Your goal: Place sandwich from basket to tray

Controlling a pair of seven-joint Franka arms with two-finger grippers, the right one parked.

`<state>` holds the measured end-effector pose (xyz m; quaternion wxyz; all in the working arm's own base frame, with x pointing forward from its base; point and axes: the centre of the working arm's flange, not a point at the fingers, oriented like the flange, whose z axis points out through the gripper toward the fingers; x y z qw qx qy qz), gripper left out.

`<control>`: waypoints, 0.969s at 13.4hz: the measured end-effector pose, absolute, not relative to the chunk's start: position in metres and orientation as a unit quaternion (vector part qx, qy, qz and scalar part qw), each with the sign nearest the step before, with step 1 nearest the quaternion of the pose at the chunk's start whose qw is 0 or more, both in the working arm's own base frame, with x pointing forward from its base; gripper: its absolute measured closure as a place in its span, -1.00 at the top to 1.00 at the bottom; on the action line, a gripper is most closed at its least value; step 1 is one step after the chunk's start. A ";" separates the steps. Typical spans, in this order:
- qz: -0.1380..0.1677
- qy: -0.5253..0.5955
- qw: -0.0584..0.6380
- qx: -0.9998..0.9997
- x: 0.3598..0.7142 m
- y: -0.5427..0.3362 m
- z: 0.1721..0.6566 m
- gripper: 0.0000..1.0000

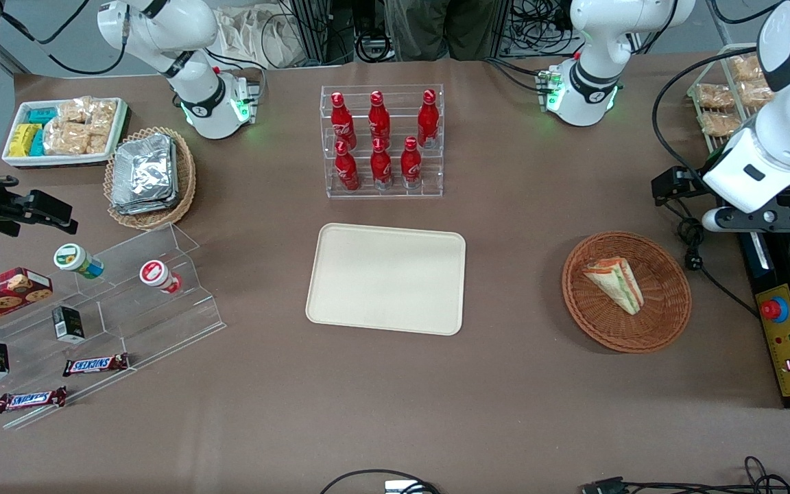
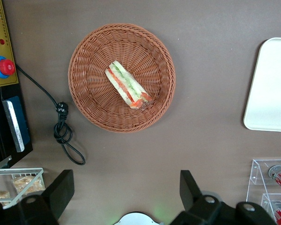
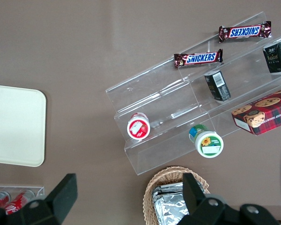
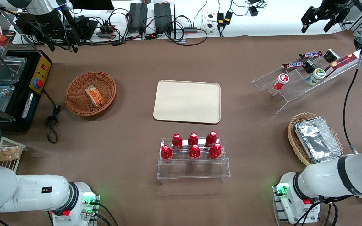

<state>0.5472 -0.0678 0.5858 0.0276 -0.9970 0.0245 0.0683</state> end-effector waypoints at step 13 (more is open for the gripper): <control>0.087 -0.029 0.029 -0.995 0.553 -0.043 0.566 1.00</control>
